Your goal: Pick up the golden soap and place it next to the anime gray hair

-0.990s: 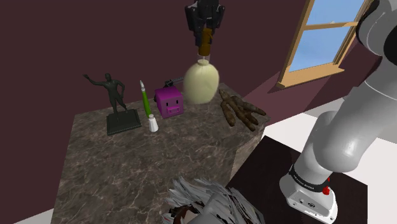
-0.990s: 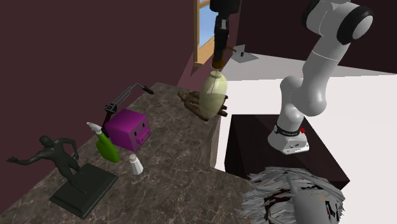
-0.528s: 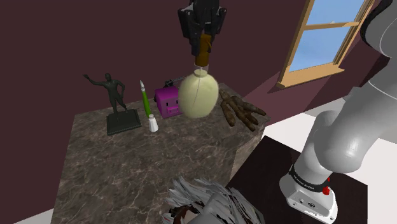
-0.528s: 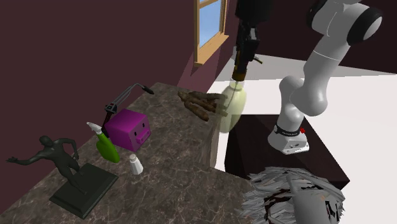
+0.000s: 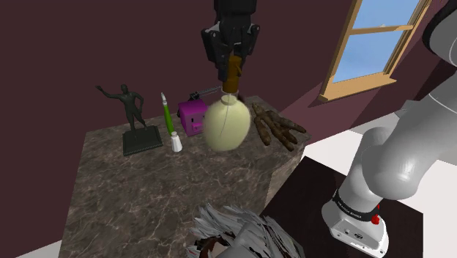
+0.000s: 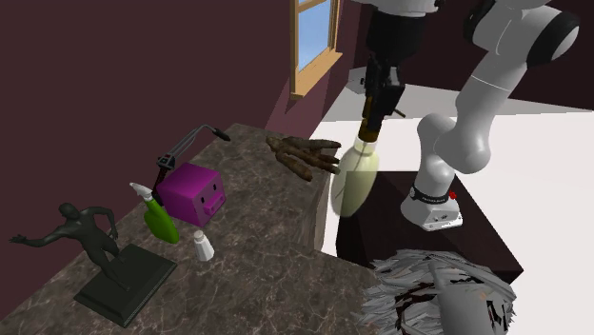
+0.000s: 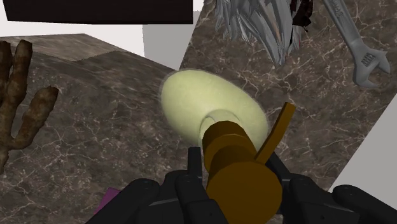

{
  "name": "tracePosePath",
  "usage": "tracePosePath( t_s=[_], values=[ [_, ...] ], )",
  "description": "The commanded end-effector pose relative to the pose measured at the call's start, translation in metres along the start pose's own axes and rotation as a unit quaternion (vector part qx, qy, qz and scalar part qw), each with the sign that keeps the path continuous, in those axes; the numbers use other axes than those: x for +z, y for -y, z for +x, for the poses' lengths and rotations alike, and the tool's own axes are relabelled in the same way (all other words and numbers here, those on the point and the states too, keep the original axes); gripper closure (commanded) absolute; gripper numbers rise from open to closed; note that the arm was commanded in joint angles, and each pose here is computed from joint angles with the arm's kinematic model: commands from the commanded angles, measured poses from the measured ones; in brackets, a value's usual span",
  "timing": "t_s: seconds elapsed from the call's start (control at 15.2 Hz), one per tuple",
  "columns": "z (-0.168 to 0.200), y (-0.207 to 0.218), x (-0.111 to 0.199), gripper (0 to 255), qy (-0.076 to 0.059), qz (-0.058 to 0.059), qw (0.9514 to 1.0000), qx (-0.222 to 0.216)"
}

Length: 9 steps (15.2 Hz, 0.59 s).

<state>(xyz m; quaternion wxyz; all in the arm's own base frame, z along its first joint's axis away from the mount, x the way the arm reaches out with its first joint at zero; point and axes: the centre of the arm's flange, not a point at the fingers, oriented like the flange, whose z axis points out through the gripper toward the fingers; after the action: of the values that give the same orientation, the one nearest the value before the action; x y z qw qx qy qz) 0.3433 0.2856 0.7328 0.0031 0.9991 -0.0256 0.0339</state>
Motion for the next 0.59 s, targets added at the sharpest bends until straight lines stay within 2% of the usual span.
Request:
tracePosePath(
  t_s=[0.0,0.53],
  values=[
    [0.000,0.000,0.011,255,0.000,0.000,1.0000,0.000],
    [-0.003,0.000,0.053,255,0.000,0.000,1.0000,0.000]
  ],
)
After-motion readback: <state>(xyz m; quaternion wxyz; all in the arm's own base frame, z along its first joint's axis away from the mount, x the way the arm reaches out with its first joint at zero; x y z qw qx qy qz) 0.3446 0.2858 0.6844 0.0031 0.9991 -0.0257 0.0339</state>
